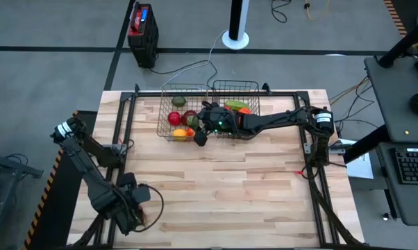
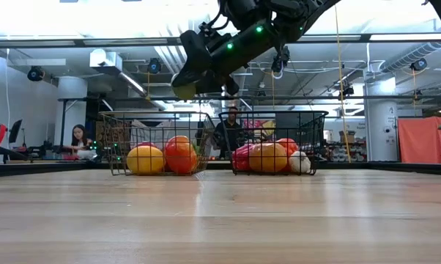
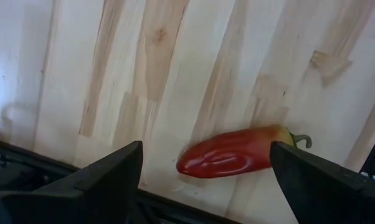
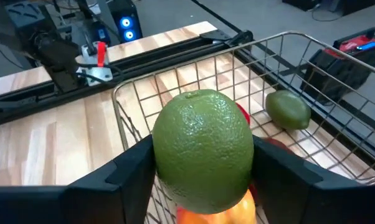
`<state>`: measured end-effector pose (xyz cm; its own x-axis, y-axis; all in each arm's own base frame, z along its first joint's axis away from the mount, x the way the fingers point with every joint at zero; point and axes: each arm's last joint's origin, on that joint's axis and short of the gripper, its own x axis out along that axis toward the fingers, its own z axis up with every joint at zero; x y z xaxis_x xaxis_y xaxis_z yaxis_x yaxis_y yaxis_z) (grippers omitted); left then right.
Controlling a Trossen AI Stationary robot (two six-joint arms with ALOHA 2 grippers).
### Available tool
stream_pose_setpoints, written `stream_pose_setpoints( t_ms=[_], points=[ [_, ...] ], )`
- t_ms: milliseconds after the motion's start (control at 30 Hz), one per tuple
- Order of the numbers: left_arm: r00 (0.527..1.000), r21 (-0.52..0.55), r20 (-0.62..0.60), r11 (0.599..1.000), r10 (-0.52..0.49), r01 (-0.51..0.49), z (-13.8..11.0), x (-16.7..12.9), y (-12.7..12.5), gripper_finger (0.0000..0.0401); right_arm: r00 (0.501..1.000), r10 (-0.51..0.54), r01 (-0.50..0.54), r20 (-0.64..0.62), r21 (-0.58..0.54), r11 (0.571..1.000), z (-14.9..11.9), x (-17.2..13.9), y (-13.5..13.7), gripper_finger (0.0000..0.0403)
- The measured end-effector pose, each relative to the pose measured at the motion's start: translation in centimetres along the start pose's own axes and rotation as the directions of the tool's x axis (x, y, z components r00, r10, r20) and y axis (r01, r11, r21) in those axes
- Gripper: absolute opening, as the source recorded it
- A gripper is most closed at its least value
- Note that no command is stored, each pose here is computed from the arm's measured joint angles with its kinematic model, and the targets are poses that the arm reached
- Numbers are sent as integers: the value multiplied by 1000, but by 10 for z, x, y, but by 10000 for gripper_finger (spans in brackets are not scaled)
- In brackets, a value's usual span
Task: Sort produce into baskets
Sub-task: Put the red tomato into the silver wire basket, then put the red chili pepper into the black wire basket
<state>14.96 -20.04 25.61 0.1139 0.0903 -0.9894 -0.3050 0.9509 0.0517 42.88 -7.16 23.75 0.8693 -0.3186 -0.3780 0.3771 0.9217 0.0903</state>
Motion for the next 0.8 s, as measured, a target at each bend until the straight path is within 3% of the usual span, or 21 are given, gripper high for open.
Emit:
stream_pose_setpoints(
  t_ms=[367,800],
  points=[
    [1000,-36,13,999,-26,27,-3,-1,-4,331,999,-6,6,-34,-5,1000,-3,0,0,285],
    [995,-35,56,996,-80,82,-6,7,-11,331,995,27,-30,-93,-34,999,-10,-3,11,290]
  ],
)
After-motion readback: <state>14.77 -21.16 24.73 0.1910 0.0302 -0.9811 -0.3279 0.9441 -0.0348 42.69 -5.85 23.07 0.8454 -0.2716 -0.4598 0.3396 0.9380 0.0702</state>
